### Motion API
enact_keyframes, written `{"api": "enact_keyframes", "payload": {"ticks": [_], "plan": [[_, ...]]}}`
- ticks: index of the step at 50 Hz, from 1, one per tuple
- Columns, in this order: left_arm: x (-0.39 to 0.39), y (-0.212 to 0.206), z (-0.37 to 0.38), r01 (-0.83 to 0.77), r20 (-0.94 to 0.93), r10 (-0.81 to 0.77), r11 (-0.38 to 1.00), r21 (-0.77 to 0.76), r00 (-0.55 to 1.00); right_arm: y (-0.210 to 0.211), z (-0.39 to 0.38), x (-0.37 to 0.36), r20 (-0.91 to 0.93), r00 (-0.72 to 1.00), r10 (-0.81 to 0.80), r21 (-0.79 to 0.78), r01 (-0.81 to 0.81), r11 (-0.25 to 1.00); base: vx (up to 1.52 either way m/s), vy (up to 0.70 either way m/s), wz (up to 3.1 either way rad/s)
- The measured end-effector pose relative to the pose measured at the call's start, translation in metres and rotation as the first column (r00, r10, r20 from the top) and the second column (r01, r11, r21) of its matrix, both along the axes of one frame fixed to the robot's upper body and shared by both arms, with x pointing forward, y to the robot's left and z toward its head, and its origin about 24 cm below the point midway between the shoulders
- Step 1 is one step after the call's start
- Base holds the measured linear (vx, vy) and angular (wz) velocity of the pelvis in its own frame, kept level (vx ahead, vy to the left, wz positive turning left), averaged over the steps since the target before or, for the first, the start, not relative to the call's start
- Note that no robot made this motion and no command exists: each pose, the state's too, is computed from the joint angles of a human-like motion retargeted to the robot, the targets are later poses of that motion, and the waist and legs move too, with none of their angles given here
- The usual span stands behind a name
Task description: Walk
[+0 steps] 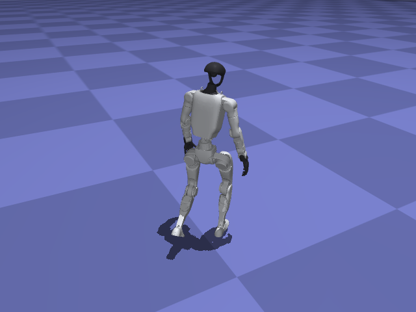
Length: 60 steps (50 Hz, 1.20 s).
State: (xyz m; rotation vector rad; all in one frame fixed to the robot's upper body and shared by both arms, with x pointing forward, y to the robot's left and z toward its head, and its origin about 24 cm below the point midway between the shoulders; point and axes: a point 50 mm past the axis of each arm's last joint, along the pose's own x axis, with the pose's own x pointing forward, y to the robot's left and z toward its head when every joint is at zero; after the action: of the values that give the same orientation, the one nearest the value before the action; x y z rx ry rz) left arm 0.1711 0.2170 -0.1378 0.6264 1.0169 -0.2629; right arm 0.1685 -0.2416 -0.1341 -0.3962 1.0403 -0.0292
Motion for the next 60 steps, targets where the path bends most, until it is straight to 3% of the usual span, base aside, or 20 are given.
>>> {"api": "enact_keyframes", "payload": {"ticks": [16,32,60], "plan": [[0.012,0.005,0.009,0.035,0.065,-0.036,0.999,0.017,0.997,0.004,0.013,0.025,0.090,0.994,0.063,-0.014,-0.062,0.998,0.27,-0.02,-0.23],[0.005,0.012,0.007,-0.001,0.049,0.000,1.000,0.012,0.999,0.010,0.004,0.011,0.017,0.989,0.145,-0.006,-0.145,0.989,0.15,-0.02,-0.25],[-0.018,0.014,-0.005,-0.070,-0.039,0.071,0.997,0.012,0.997,0.007,0.002,0.007,0.008,0.993,0.118,0.011,-0.118,0.993,0.15,0.05,-0.14]]}}
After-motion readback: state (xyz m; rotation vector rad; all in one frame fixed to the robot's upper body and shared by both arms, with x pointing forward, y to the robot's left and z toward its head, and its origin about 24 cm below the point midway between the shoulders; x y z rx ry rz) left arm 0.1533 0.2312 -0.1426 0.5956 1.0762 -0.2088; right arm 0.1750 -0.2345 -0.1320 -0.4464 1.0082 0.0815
